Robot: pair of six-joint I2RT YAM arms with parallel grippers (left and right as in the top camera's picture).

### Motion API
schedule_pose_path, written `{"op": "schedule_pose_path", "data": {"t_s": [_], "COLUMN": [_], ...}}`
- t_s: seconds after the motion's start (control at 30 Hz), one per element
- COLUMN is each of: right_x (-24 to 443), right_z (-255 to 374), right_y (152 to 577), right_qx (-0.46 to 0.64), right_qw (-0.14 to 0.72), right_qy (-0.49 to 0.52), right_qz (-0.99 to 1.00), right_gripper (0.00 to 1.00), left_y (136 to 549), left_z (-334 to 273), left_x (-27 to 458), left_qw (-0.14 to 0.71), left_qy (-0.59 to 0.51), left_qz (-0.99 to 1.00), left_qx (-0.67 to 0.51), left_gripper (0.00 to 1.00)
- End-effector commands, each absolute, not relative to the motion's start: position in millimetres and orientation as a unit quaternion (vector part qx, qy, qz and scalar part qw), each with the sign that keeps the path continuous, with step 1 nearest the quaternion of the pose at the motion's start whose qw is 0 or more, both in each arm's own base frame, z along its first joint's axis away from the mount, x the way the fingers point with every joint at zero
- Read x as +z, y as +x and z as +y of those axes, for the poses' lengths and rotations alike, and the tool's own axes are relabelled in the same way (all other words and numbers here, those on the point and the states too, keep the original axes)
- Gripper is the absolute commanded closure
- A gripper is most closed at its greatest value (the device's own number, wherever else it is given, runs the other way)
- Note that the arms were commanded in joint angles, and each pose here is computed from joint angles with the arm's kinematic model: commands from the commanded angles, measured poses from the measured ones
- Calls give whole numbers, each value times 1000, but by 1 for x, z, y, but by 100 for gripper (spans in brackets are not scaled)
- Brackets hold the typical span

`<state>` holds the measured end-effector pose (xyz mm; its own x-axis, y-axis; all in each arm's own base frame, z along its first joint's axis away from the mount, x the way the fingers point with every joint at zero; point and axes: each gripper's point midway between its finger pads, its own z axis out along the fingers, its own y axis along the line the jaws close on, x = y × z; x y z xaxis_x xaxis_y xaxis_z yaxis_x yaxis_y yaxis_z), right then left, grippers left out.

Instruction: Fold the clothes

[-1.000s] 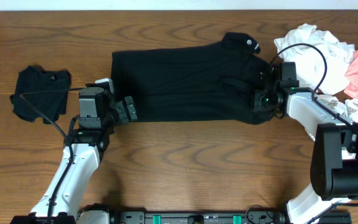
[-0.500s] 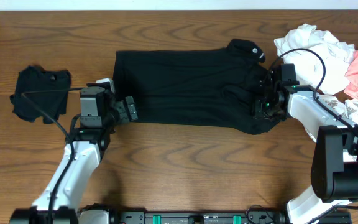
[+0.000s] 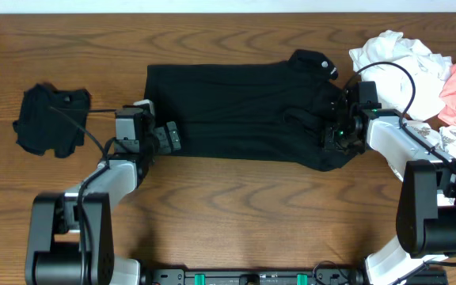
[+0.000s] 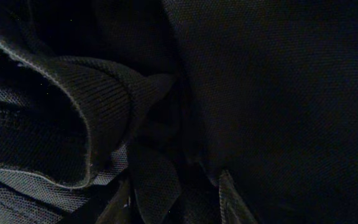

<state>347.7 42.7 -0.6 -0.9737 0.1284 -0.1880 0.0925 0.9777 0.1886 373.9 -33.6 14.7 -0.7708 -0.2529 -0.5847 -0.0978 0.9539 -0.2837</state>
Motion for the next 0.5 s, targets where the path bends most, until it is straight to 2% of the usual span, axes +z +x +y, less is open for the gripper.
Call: {"op": "schedule_pose_path", "data": {"t_s": [0.0, 0.47], "right_x": [-22, -22], "right_z": [52, 62], "right_y": [326, 297], "right_qx": [109, 134], "right_qw": [55, -11], "right_qy": [59, 91], "right_qz": [991, 987], "right_gripper": [57, 59], "left_y": [356, 272], "left_z": [-32, -29], "left_x": [-16, -56], "left_qw": [269, 85], "left_qy": [-104, -132], "left_qz": [951, 984], "left_qx": [-112, -83], "left_gripper": [4, 10]}}
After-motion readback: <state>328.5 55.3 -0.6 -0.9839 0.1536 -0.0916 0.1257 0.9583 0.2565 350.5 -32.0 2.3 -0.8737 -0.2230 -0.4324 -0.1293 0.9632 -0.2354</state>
